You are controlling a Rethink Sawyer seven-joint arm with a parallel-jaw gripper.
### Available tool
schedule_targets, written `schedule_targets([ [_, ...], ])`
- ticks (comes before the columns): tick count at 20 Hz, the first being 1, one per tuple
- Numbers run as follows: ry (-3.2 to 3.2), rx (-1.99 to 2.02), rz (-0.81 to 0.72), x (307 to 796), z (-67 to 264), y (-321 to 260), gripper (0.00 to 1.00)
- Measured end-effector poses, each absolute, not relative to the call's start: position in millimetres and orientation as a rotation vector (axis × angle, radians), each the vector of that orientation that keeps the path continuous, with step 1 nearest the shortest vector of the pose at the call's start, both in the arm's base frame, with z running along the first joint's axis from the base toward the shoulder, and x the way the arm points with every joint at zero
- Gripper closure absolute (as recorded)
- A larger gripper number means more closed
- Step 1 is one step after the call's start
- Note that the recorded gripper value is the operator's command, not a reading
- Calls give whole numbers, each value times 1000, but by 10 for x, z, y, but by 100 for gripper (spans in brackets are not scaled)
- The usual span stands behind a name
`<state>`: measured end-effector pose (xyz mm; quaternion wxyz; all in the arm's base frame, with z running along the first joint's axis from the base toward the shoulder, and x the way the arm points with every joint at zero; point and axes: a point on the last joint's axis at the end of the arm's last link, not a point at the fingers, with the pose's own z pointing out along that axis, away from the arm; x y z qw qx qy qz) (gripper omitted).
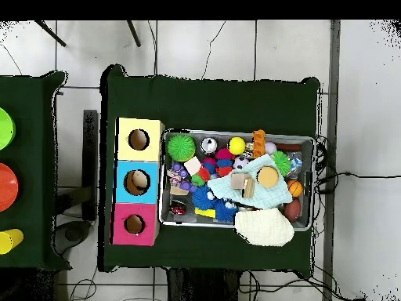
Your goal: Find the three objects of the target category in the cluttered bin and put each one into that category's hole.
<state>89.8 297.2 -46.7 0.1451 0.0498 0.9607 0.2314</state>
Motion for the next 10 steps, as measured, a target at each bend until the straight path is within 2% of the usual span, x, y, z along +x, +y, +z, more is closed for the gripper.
schedule_targets([
  [2, 2811, 168, 597, 881, -459, 2943, 100],
  [7, 3091, 291, 53, 740, -408, 2554, 100],
  [10, 3180, 325, -167, 681, -316, 2408, 100],
])
